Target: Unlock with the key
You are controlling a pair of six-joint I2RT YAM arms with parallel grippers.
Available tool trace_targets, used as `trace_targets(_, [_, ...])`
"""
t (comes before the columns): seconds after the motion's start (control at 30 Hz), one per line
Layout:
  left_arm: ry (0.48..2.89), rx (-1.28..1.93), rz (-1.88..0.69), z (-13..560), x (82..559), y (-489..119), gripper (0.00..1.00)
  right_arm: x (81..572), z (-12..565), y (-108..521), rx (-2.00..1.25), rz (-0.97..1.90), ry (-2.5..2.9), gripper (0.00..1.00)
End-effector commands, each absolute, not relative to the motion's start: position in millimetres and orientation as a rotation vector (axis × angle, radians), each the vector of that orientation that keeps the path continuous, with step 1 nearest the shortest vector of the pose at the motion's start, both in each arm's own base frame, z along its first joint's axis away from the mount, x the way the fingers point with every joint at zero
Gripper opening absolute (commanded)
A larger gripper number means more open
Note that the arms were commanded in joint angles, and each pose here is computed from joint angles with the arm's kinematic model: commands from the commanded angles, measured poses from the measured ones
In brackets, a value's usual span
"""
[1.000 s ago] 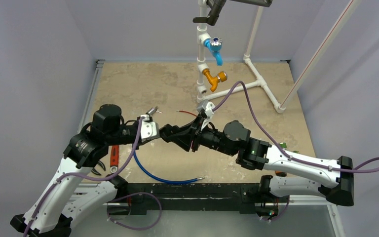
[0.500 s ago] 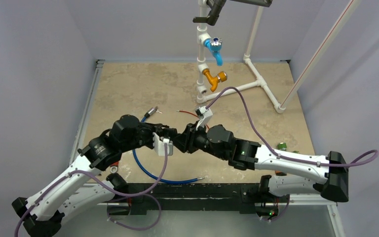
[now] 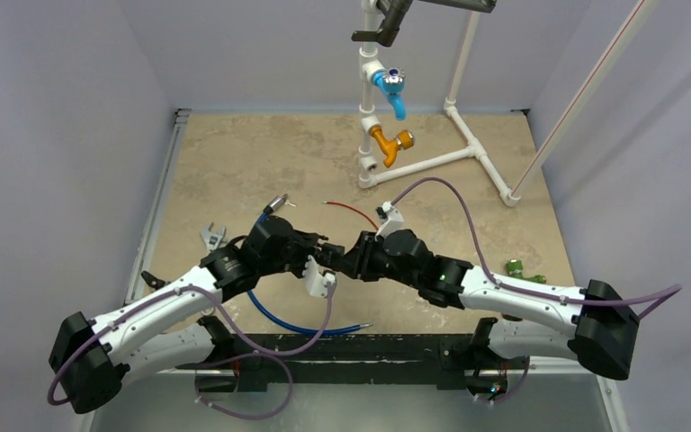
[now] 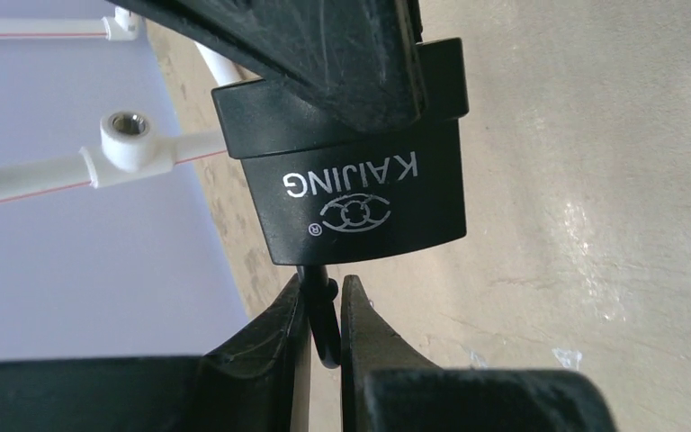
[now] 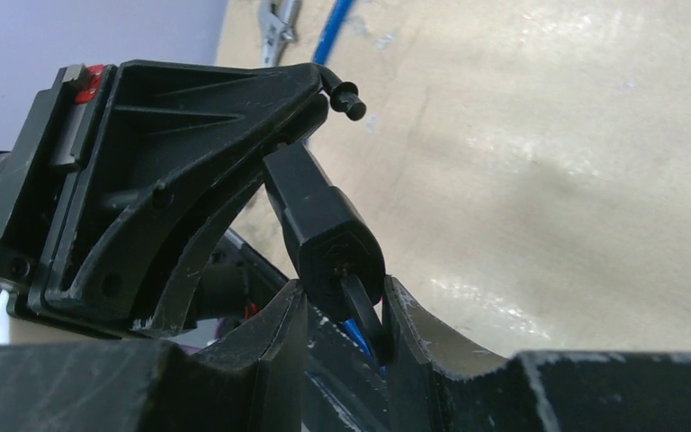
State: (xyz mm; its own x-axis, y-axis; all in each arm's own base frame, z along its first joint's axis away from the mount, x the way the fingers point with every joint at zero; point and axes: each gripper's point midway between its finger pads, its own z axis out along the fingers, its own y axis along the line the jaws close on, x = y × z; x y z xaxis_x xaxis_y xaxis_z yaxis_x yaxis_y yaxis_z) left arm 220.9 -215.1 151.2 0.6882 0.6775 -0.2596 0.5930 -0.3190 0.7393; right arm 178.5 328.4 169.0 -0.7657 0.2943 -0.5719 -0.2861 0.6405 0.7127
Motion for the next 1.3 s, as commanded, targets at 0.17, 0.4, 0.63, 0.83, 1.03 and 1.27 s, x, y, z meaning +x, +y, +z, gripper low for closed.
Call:
trace_targets(0.17, [0.851, 2.558, -0.267, 21, 135, -184, 0.07, 293, 208, 259, 0.483, 0.936, 1.799, 0.00])
trace_targets(0.4, [0.815, 2.697, -0.381, 2, 123, -177, 0.25, 310, 191, 246, 0.505, 0.885, 1.813, 0.00])
trace_targets(0.63, [0.839, 2.682, -0.410, 0, 124, -184, 0.28, 319, 185, 240, 0.523, 0.873, 1.814, 0.00])
trace_targets(0.83, [0.952, 2.588, -0.378, 11, 135, -195, 0.32, 318, 174, 243, 0.492, 0.862, 1.852, 0.00])
trace_targets(1.03, [1.297, 2.330, -0.373, 61, 154, -206, 0.36, 315, 169, 246, 0.411, 0.822, 1.905, 0.00])
trace_targets(1.27, [2.049, 1.719, -0.428, 158, 201, -179, 0.59, 296, 140, 244, 0.283, 0.750, 2.050, 0.00])
